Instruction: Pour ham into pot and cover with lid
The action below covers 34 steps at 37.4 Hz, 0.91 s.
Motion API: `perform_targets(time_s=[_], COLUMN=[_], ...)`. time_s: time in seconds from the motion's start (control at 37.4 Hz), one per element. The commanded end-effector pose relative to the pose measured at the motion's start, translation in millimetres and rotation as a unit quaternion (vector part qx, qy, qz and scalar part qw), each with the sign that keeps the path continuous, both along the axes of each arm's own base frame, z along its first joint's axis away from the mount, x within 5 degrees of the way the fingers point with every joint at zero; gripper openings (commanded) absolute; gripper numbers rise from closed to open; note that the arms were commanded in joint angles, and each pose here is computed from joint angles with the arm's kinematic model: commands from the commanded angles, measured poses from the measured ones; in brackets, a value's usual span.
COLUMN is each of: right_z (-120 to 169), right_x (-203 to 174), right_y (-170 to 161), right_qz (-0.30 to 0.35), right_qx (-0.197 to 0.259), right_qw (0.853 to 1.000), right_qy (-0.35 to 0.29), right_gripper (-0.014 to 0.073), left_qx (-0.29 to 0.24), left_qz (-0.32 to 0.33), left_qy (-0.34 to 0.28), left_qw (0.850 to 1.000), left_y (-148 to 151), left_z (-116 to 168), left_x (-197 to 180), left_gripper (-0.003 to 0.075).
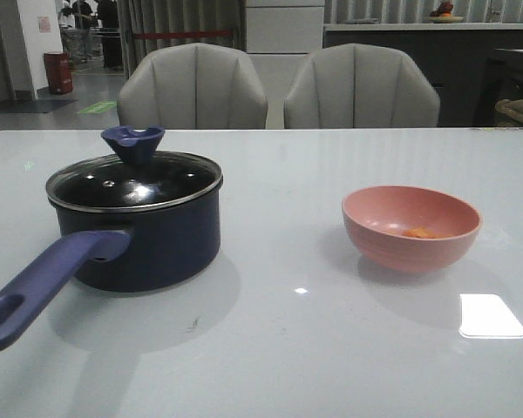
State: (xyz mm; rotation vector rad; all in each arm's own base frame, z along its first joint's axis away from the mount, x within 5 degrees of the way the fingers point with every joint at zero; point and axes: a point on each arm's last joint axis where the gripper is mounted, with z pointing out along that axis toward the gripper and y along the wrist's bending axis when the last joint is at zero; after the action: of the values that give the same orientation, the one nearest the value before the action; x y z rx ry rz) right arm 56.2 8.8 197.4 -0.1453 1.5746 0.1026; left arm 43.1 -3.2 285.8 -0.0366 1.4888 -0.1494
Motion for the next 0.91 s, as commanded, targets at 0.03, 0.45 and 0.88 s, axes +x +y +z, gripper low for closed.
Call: perform_targets(time_s=[0.03,0.45,0.88], right_z=[10.1,10.1,10.1], right_x=[-2.2,-2.2,-2.2], right_y=[-0.4,-0.4,-0.4], right_qz=[-0.002,-0.002,-0.002], right_qx=[0.003,0.003,0.003], right_qw=[0.999,0.999,0.999], right_qy=[-0.053,-0.053,-0.053], right_gripper=[0.0177,0.0177,0.0177], left_qx=[-0.008,-0.008,-0.007], left_qz=[-0.002,-0.001,-0.001], left_qy=[-0.011,-0.013,-0.013], left_qw=[1.000,1.000,1.000], left_y=[-0.3,-0.4,-0.3], left_z=[24.1,24.6,24.5], left_x=[2.6,4.1,4.1], left_gripper=[0.0119,0.0126,0.0597])
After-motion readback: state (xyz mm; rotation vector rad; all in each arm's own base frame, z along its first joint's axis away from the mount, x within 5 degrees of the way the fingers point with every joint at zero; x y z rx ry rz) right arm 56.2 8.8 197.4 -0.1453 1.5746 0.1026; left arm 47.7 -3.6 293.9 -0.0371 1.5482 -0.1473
